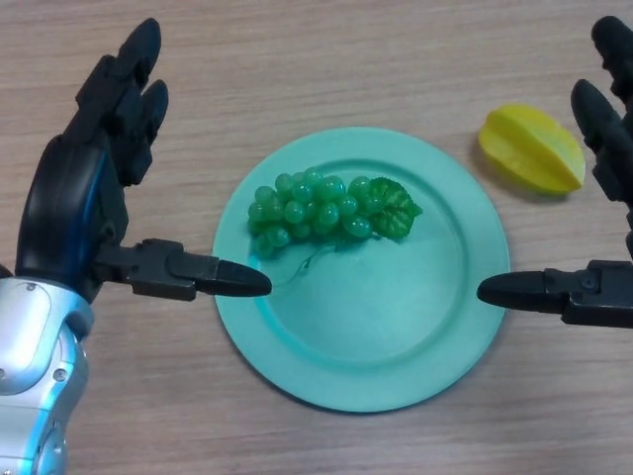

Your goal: Pick up the green grapes and place it on the plate

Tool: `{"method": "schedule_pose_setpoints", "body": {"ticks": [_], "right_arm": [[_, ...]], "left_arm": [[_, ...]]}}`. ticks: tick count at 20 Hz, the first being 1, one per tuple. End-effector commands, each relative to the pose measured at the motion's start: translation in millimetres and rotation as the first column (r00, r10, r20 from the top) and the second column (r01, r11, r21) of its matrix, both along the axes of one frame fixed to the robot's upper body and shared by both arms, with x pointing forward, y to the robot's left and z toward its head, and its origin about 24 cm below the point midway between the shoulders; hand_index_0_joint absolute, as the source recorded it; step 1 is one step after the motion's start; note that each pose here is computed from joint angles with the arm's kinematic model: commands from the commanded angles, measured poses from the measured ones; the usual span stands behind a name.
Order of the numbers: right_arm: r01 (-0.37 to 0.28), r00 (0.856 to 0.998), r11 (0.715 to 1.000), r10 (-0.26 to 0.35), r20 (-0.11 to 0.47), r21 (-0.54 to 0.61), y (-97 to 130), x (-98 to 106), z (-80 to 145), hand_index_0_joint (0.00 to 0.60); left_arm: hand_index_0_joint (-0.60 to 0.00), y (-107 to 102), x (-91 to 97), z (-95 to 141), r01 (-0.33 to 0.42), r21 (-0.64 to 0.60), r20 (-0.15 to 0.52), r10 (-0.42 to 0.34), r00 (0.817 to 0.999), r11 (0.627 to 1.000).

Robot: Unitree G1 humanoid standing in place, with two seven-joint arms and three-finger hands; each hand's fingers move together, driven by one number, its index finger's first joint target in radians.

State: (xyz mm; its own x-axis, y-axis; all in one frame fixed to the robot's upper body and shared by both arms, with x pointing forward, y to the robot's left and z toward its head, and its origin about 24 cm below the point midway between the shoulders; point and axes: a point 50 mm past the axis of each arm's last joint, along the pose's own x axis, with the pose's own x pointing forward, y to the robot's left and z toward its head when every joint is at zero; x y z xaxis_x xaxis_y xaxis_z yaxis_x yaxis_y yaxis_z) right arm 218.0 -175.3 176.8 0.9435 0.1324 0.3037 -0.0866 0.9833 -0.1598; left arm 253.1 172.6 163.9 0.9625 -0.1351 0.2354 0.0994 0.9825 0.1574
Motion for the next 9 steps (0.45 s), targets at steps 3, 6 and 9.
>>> {"method": "schedule_pose_setpoints", "body": {"ticks": [3,6,9], "right_arm": [[-0.003,0.974,0.998,0.015,0.225,-0.056,-2.2,-15.1,28.5,0.000],[-0.010,0.975,0.998,0.024,0.221,-0.064,0.6,-14.1,27.7,0.000],[-0.014,0.976,0.998,0.028,0.214,-0.068,0.6,-13.1,29.3,0.000]], "left_arm": [[0.000,4.1,-10.9,34.8,-0.005,0.043,0.223,-0.005,0.975,0.999],[0.000,-0.3,-10.0,37.7,-0.003,0.064,0.245,-0.013,0.970,0.998],[0.000,-1.9,-12.3,39.4,0.003,0.069,0.247,-0.020,0.969,0.998]]}}
